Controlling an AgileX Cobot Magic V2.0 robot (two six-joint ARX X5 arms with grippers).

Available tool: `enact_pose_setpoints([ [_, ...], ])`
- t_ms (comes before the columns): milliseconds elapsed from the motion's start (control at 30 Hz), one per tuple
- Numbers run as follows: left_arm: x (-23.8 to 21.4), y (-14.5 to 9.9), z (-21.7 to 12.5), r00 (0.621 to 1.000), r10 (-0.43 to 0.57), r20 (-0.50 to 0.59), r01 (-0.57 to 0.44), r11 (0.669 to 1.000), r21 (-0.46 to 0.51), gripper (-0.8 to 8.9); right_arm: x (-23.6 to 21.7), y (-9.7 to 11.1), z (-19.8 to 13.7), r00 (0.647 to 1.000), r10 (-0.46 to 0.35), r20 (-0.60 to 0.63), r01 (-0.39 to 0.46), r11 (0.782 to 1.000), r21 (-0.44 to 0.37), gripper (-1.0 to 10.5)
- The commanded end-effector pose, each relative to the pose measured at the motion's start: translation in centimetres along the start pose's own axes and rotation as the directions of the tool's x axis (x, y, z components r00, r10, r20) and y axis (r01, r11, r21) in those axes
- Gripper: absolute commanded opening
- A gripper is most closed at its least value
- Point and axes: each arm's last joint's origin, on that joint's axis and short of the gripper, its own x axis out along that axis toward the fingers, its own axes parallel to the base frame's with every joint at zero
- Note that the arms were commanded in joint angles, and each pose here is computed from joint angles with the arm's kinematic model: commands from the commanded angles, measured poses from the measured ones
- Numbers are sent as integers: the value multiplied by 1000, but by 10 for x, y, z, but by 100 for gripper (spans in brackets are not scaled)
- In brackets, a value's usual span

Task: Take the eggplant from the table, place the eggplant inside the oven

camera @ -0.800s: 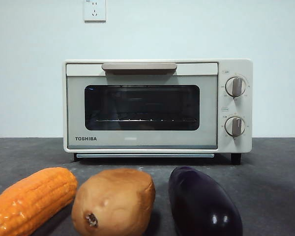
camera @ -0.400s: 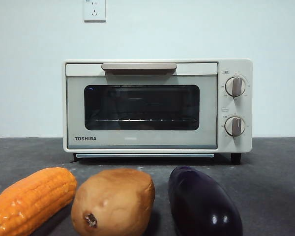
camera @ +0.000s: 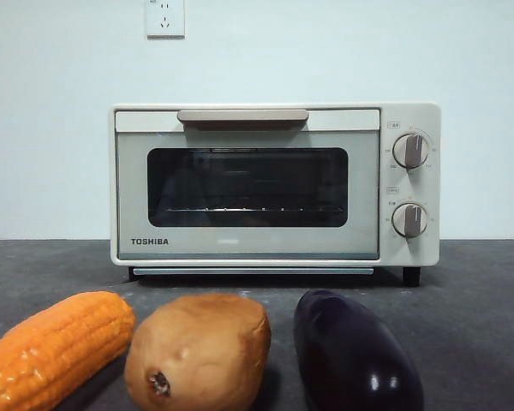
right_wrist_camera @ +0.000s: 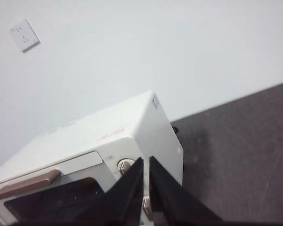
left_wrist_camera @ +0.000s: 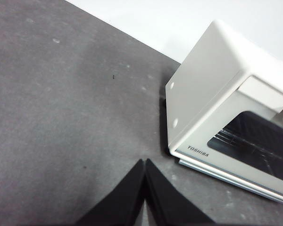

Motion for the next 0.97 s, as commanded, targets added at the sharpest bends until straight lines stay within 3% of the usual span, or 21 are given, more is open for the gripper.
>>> enact_pose_setpoints([
  [33,-1,-11,19,999,-37,-7,38,999,39,4,-1,8,15,999,-18,-31,17,1000,-26,5],
  [233,9,-30,51,988,-94,-118,107,989,107,4,5,22,38,980,-14,-198,9,1000,-26,5],
  [400,21,-43,70,958,-139,-250,180,972,150,4,18,31,51,919,46,-391,-39,999,26,5],
  [600,38,-54,86,911,-184,-370,249,959,137,4,35,38,59,782,187,-594,-130,982,139,38],
  [767,47,-61,89,891,-208,-403,285,948,143,4,48,40,51,640,328,-695,-175,943,283,260],
  [867,48,-64,89,884,-218,-413,301,942,147,4,54,42,43,580,350,-736,-169,935,311,375],
  [967,48,-67,88,880,-227,-416,314,937,152,4,60,47,37,532,380,-757,-169,923,345,388],
])
